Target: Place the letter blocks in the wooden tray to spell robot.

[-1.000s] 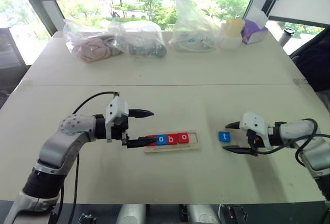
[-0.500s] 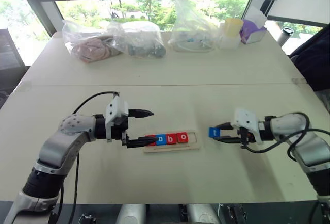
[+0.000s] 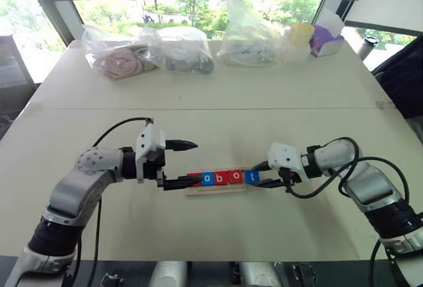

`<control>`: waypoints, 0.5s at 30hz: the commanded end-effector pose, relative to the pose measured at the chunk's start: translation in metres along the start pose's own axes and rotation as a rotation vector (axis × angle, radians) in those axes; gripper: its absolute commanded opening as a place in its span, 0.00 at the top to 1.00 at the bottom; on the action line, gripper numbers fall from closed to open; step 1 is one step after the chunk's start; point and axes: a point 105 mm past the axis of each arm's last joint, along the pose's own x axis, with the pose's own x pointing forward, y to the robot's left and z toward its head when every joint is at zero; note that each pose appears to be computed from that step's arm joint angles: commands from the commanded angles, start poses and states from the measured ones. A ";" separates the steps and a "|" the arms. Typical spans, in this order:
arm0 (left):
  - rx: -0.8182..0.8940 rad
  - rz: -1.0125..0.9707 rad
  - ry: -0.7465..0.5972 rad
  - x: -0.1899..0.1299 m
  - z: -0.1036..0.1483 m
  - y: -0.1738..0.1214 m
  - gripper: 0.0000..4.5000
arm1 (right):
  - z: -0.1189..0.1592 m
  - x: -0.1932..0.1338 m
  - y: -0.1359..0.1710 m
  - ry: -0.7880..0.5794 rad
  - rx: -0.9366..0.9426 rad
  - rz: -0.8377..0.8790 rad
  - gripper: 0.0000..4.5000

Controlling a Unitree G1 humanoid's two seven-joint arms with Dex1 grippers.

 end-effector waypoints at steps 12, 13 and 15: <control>0.029 0.013 -0.021 -0.001 0.008 -0.002 0.00 | 0.011 0.006 -0.003 -0.008 -0.058 0.014 0.75; 0.029 0.013 -0.021 -0.001 0.008 -0.002 0.00 | 0.011 0.007 -0.004 -0.009 -0.059 0.014 0.75; 0.029 0.014 -0.022 -0.001 0.008 -0.002 0.00 | 0.012 0.010 -0.005 -0.012 -0.063 0.016 0.75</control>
